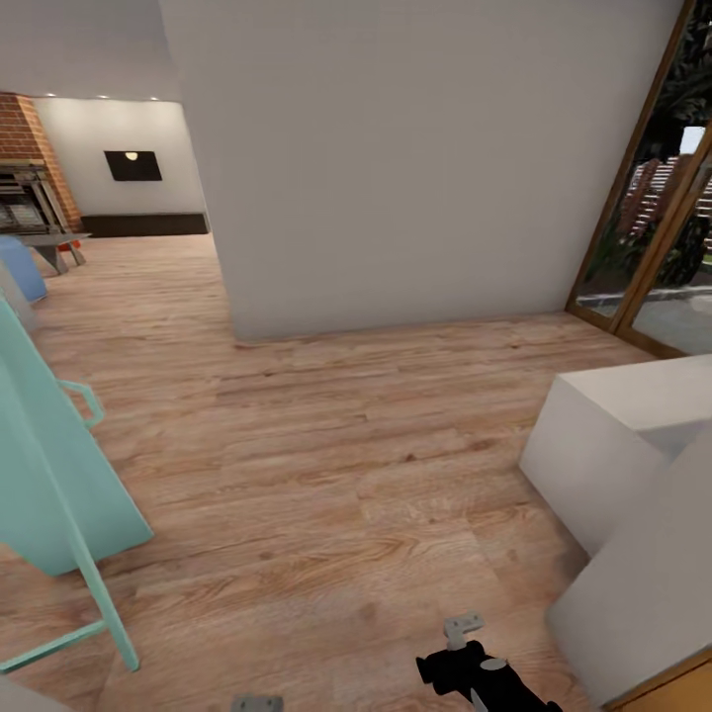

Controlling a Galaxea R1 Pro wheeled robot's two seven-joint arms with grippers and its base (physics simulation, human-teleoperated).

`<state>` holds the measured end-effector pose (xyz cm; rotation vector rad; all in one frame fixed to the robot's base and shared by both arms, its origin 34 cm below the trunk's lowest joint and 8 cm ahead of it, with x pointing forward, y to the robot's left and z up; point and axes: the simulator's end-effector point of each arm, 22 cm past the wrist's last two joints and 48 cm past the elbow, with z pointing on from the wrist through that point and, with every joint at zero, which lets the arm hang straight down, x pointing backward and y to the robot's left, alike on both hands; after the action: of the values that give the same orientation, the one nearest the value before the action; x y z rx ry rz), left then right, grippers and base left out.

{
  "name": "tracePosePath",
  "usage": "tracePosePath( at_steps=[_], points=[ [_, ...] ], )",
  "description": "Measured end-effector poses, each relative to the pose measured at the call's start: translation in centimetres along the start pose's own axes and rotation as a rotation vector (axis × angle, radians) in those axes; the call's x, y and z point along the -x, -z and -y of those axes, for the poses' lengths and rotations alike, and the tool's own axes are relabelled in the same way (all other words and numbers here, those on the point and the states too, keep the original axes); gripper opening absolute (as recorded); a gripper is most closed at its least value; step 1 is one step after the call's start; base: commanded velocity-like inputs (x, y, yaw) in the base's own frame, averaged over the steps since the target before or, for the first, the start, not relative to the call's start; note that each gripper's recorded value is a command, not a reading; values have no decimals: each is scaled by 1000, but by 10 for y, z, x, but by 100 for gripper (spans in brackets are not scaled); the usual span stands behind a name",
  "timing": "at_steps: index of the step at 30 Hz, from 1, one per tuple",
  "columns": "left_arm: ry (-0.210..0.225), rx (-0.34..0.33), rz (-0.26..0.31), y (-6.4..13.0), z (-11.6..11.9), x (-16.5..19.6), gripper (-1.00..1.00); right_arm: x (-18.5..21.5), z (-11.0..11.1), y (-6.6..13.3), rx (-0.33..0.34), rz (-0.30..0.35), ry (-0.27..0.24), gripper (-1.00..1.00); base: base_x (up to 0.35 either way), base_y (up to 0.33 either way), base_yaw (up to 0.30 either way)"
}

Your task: Move the two storage containers from the living room to the garage. In the garage, place one container on the floor and stack the other container on top of it (either order is fine).

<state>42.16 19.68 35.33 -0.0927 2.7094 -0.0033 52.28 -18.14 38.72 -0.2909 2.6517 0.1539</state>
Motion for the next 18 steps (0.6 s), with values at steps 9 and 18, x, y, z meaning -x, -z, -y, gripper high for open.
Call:
tracePosePath(
  at_steps=[9, 18],
  points=[
    [0, 0, 1, 0, 0, 0, 100, -2, 7, 1, -8, -1, 6, 100, 343, 4, 0],
    [0, 0, 0, 0, 0, 0, 100, -13, 2, 1, -2, -14, 7, 100, 343, 0, 0]
  ],
)
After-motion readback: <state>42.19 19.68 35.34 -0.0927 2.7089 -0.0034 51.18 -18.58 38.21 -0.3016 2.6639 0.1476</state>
